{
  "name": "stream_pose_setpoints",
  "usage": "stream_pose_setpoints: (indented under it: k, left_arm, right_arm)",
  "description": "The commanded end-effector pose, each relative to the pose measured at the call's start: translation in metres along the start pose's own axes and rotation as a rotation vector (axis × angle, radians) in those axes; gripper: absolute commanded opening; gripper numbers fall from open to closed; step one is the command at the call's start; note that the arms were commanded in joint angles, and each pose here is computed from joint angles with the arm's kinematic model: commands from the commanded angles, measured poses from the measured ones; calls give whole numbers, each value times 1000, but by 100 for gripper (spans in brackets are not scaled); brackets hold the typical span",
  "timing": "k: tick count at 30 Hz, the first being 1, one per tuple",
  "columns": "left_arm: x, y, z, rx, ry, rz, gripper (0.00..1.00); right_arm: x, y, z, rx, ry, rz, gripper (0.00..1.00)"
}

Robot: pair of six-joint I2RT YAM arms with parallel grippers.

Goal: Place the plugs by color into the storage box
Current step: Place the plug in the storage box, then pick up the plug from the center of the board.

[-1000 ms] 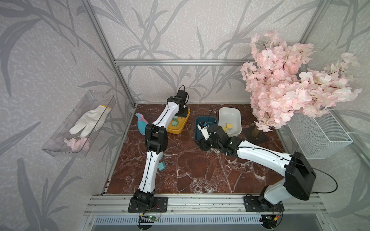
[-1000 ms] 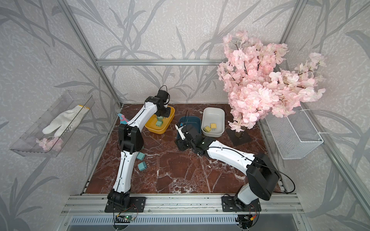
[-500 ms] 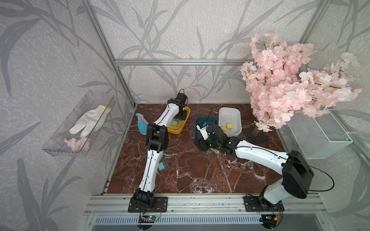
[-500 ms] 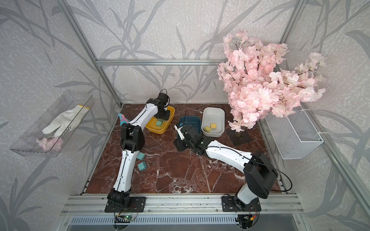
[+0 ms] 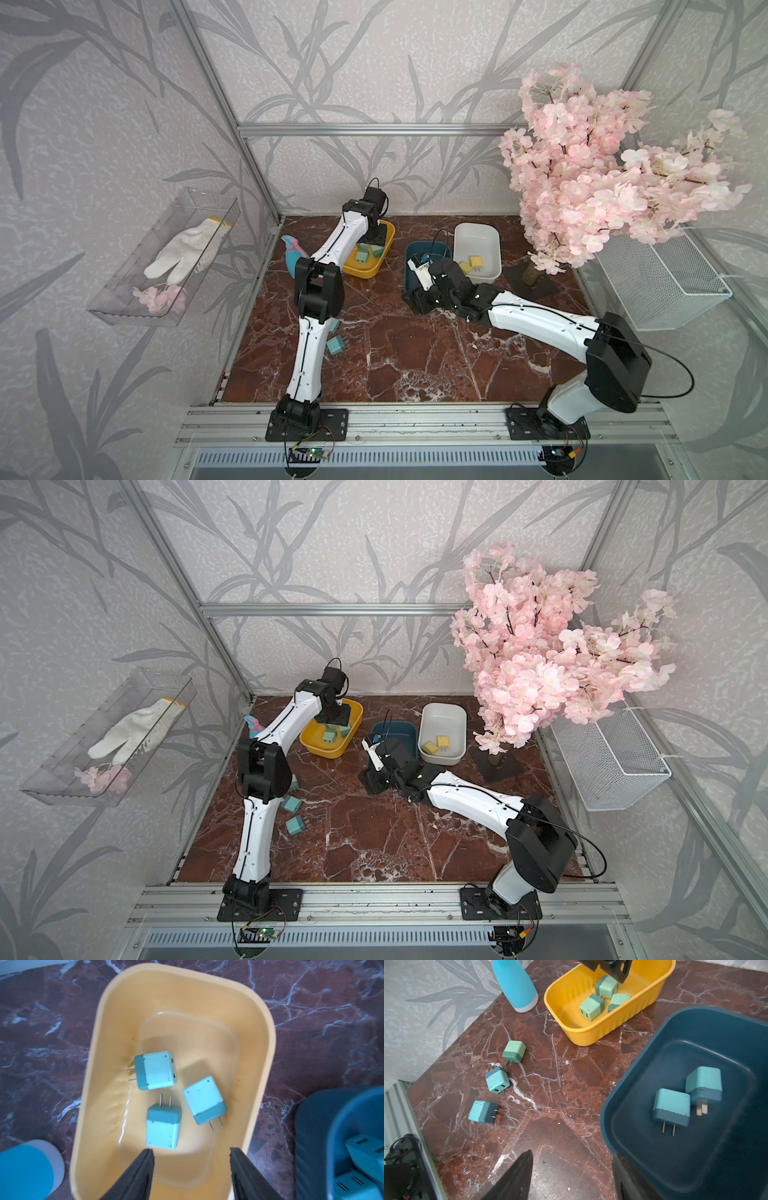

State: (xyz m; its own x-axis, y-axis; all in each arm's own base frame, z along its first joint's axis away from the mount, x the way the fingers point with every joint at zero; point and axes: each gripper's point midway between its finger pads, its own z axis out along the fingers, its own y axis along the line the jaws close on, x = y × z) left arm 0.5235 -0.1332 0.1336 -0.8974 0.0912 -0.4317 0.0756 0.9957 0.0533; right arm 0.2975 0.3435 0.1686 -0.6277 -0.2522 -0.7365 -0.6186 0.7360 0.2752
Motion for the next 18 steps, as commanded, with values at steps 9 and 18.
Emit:
stream_pose_setpoints:
  k: [9,18]
  left_arm:
    - [93,19,-150,127,-162,-120,59]
    - [192,40,-182,153,-226,-116,58]
  right_arm:
    - [-35,57,-55,-128,-38,-49,66]
    - [-22,99,-53,-265,-1,-219,66]
